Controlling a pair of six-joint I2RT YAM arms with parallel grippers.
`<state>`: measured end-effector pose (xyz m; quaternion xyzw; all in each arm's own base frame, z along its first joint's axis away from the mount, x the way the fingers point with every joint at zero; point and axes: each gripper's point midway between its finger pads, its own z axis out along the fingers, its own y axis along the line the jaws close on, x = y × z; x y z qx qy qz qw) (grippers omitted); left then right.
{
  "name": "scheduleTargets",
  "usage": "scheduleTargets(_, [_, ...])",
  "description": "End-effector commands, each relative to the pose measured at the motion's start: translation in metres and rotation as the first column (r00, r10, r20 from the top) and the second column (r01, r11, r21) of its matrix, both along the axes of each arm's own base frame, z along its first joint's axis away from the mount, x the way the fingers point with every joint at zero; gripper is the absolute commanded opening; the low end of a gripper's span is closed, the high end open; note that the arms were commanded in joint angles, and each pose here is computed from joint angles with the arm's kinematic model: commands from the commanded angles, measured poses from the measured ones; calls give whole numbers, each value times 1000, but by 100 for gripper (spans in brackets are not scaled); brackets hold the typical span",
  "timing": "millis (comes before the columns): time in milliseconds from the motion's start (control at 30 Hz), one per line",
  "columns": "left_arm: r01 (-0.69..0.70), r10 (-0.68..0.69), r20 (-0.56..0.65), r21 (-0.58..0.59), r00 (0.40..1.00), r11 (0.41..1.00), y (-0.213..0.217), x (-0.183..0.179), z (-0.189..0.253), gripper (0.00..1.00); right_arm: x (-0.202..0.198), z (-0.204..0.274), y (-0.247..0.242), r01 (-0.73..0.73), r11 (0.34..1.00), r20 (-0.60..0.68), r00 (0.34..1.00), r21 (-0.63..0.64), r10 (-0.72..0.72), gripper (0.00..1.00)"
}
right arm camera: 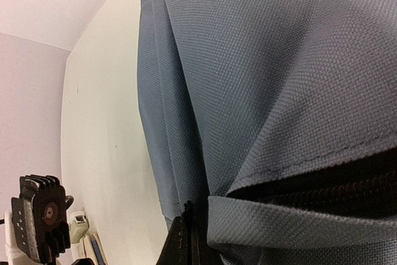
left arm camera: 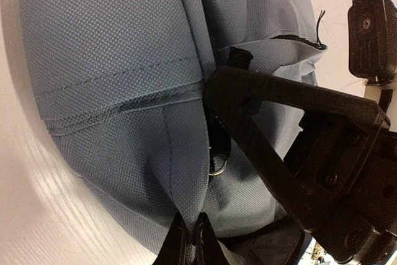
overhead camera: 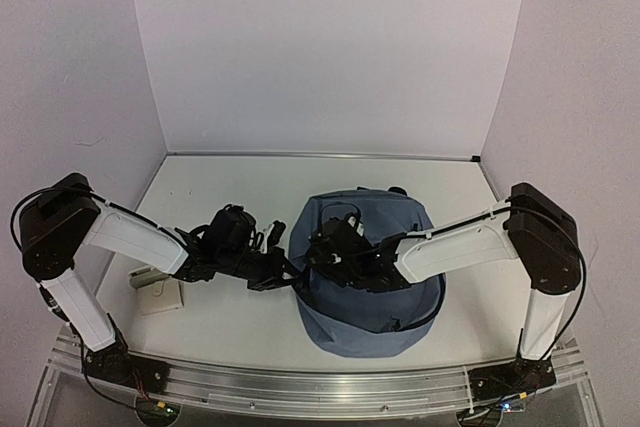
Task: Pack the student bag
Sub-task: Zip the student bag at the center of the board.
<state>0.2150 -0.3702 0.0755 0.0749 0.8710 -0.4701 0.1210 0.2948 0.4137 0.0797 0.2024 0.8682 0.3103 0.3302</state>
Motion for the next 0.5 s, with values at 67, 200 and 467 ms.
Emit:
scheduleTargets(67, [5, -5, -6, -28, 1000, 1000, -4, -6, 14, 0, 16, 44, -12, 51, 999, 121, 991, 1, -51, 0])
scheduleTargets(200, [-43, 43, -1, -9, 999, 999, -1, 2, 19, 13, 3, 59, -10, -5, 1000, 154, 988, -16, 7, 0])
scheduleTargets(467, [-178, 177, 76, 10, 981, 984, 20, 40, 44, 45, -35, 50, -7, -88, 996, 132, 987, 0, 88, 0])
